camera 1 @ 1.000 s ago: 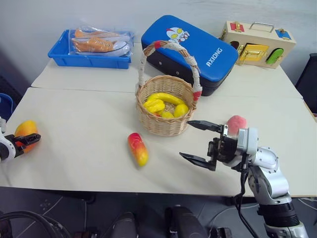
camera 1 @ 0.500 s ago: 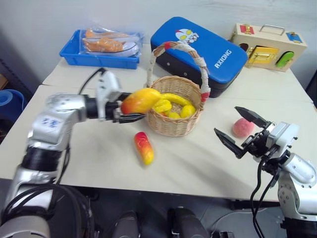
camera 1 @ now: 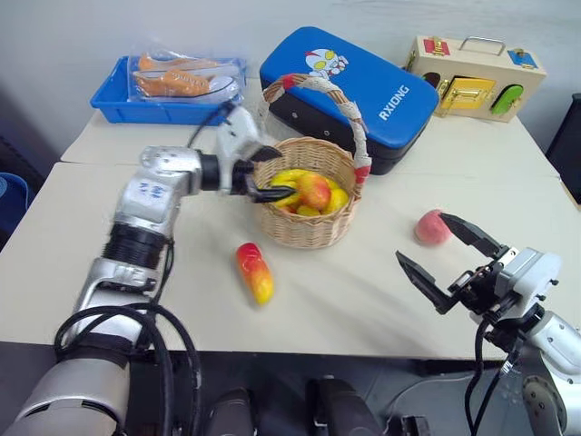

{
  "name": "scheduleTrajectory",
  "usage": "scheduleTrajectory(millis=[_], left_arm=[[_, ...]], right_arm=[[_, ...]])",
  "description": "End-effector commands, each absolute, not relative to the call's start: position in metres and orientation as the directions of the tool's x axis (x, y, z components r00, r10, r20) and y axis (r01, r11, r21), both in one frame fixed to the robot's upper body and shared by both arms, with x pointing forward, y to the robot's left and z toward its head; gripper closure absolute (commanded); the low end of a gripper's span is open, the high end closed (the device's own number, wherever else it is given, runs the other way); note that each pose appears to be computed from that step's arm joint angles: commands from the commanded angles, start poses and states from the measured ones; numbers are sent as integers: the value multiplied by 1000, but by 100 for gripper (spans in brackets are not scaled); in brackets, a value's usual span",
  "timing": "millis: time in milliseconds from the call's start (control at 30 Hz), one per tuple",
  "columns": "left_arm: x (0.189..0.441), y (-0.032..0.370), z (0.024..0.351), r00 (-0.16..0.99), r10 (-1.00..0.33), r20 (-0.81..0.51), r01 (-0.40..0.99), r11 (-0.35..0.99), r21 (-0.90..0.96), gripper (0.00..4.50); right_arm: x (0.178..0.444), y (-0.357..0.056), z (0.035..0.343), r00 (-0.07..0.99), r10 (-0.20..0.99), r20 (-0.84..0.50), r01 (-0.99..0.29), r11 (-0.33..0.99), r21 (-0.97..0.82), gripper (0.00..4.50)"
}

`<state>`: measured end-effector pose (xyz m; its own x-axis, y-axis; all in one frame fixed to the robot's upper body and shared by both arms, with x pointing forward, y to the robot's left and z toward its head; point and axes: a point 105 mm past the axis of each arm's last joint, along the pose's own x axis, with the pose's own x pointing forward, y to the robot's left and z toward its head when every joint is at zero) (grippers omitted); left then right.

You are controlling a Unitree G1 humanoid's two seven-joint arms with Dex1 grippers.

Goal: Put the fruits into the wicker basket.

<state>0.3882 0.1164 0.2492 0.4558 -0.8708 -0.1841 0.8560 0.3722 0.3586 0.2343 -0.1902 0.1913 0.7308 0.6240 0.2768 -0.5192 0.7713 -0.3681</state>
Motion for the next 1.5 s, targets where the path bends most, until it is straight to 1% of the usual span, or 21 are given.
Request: scheduleTrajectory(millis=[33, 100, 167, 233, 267, 333, 367, 433, 533, 567, 633, 700, 867, 1033, 1133, 1233, 1300, 1333, 1367, 1467, 1500], left_arm=[[359, 165, 273, 413, -905, -102, 811, 314, 494, 3], [341, 200, 263, 389, -910, -140, 811, 267, 520, 3], [330, 234, 239, 407, -874, -264, 837, 242, 491, 3], [319, 269, 220, 430, -826, -363, 865, 264, 426, 3], [312, 280, 212, 423, -808, -409, 875, 246, 417, 3], [307, 290, 204, 424, -797, -430, 880, 250, 403, 3], [307, 288, 202, 407, -802, -438, 887, 232, 399, 3], [312, 273, 206, 379, -830, -410, 885, 196, 422, 3], [314, 234, 207, 241, -878, -413, 905, 50, 422, 3], [315, 227, 206, 214, -881, -421, 907, 19, 420, 3], [317, 196, 198, 97, -858, -504, 903, -137, 408, 3], [321, 171, 191, 14, -830, -558, 883, -251, 396, 3], [328, 148, 174, -82, -737, -671, 841, -412, 350, 3], [325, 124, 154, -193, -642, -742, 791, -549, 269, 3], [329, 116, 141, -211, -587, -782, 763, -599, 244, 3], [330, 107, 130, -236, -574, -784, 762, -610, 217, 3], [328, 109, 127, -240, -558, -794, 754, -623, 209, 40], [328, 110, 126, -241, -555, -796, 752, -625, 208, 50], [326, 113, 126, -246, -552, -796, 758, -622, 197, 79], [319, 119, 146, -241, -622, -745, 758, -600, 255, 171], [316, 113, 161, -254, -696, -672, 779, -559, 284, 201]], right_arm=[[227, -193, 196, 692, 654, 306, -533, 749, -394, 0], [224, -190, 190, 658, 701, 276, -588, 707, -393, 0], [218, -185, 181, 611, 757, 230, -647, 645, -405, 0], [210, -181, 173, 559, 808, 186, -708, 582, -401, 0], [208, -180, 170, 545, 820, 176, -725, 566, -394, 0], [205, -182, 166, 537, 826, 173, -737, 559, -380, 0], [204, -183, 164, 536, 827, 171, -739, 557, -379, 0], [203, -184, 161, 530, 832, 166, -746, 550, -376, 0], [203, -184, 160, 517, 841, 160, -757, 537, -372, 0], [203, -183, 160, 515, 843, 159, -760, 534, -372, 0], [204, -179, 161, 487, 862, 138, -784, 502, -366, 0], [206, -173, 162, 464, 877, 124, -804, 476, -357, 0], [212, -165, 167, 450, 885, 117, -814, 460, -354, 0], [213, -163, 174, 478, 868, 136, -794, 493, -357, 0], [211, -163, 176, 494, 857, 145, -783, 512, -353, 0], [209, -162, 177, 501, 853, 149, -779, 519, -353, 0], [209, -162, 178, 509, 846, 158, -771, 530, -352, 0], [208, -162, 178, 512, 844, 161, -769, 533, -352, 0], [208, -162, 178, 513, 843, 161, -769, 535, -350, 0], [207, -162, 177, 517, 842, 153, -771, 535, -346, 0], [206, -161, 177, 518, 842, 153, -771, 537, -344, 0]])
